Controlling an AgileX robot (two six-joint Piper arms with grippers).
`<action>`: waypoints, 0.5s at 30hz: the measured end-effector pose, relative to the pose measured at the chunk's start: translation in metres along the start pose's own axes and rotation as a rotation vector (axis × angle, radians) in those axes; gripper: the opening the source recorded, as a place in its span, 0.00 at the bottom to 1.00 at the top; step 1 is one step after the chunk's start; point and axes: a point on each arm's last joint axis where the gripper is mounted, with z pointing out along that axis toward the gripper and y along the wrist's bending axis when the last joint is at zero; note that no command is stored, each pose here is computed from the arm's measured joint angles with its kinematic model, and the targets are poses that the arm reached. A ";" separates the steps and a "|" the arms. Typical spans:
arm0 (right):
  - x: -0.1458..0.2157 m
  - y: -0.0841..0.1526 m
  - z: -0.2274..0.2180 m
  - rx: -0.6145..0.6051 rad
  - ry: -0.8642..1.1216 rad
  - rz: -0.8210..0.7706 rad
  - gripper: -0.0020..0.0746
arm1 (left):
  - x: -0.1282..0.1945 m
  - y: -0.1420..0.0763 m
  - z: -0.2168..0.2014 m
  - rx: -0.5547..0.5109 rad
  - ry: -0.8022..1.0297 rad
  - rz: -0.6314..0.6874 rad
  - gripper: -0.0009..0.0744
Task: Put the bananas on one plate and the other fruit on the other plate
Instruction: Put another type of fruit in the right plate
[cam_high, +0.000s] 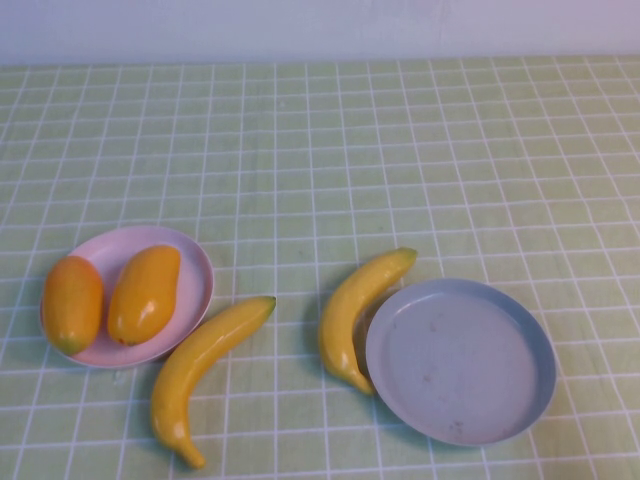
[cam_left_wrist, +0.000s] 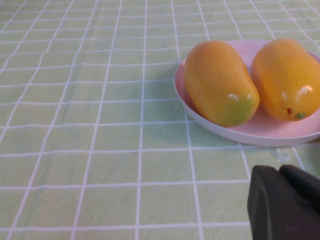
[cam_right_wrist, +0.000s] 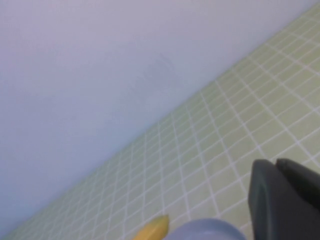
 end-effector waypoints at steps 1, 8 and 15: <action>-0.001 0.004 -0.001 -0.015 0.015 0.010 0.01 | 0.000 0.000 0.000 0.000 0.000 0.000 0.01; -0.027 0.047 0.014 -0.019 0.322 -0.063 0.01 | 0.000 0.000 0.000 0.000 0.000 0.000 0.01; -0.046 0.066 0.065 0.116 0.755 -0.208 0.01 | 0.000 0.000 0.000 0.000 0.000 0.000 0.01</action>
